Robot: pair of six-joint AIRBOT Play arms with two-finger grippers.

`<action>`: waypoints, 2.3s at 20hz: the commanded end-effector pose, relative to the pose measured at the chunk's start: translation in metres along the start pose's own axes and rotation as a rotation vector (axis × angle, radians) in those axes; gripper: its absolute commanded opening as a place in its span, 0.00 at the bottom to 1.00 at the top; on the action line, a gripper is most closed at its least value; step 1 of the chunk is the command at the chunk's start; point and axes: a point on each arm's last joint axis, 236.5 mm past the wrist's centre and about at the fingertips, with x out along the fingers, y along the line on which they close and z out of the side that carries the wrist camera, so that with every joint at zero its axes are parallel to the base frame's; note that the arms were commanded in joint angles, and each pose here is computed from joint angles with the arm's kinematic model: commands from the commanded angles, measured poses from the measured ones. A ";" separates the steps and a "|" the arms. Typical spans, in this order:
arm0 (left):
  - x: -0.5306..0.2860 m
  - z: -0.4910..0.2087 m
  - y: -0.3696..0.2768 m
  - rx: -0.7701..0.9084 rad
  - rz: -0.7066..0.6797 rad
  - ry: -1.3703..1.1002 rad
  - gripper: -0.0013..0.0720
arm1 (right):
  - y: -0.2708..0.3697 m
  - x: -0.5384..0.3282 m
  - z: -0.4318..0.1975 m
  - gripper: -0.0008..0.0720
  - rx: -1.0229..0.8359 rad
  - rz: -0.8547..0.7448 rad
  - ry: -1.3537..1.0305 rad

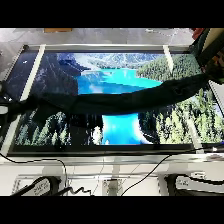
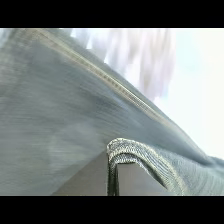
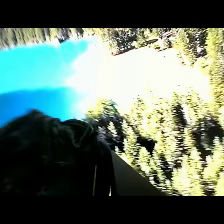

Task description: Fold the clothes and pants, and hang the long-sleeved shirts on hangers.

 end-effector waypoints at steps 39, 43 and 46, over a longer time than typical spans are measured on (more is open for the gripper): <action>-0.165 -0.157 0.199 0.122 0.639 0.457 0.06 | -0.058 -0.022 -0.345 0.05 -0.011 -0.068 0.376; -0.173 -0.147 0.213 0.142 0.713 0.429 0.06 | -0.069 -0.028 -0.358 0.05 -0.034 -0.109 0.440; -0.169 -0.134 0.215 0.167 0.719 0.376 0.06 | -0.074 -0.023 -0.355 0.05 -0.037 -0.123 0.436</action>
